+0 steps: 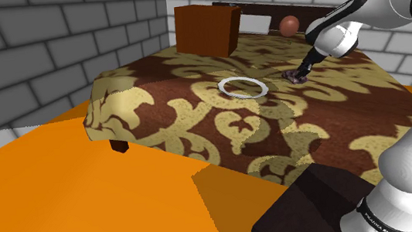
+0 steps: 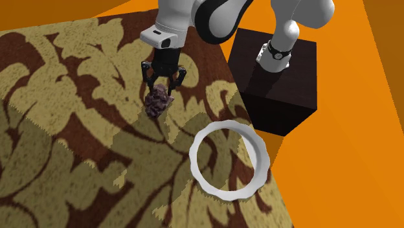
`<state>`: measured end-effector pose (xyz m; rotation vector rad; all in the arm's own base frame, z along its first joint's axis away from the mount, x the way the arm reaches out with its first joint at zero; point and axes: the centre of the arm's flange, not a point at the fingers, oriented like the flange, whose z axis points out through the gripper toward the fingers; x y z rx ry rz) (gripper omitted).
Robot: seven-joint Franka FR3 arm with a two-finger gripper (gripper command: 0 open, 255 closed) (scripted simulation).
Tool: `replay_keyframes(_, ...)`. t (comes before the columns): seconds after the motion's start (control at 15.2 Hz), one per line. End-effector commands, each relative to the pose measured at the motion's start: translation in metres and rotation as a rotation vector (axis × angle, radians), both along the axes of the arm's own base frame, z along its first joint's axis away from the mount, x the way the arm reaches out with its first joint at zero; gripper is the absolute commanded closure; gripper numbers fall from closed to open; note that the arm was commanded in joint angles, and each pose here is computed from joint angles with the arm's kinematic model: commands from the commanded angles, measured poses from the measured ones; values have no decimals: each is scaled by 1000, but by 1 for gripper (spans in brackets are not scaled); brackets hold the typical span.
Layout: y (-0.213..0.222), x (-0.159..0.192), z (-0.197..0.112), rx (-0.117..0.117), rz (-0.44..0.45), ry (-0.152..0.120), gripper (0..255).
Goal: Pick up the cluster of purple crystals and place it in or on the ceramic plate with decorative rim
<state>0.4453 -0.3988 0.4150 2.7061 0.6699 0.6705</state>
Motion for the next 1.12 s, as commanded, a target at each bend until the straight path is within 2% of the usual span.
replay_keyframes(0.0, 0, -3, -19, 38, 9, 36, 255)
replay_keyframes(0.2, 8, 3, -12, 37, 9, 38, 255)
replay_keyframes(0.92, 8, 3, 46, 37, 9, 38, 255)
replay_keyframes(0.99, 9, 3, 41, 37, 9, 36, 255)
replay_keyframes(1.06, 9, 3, 41, 37, 9, 36, 0)
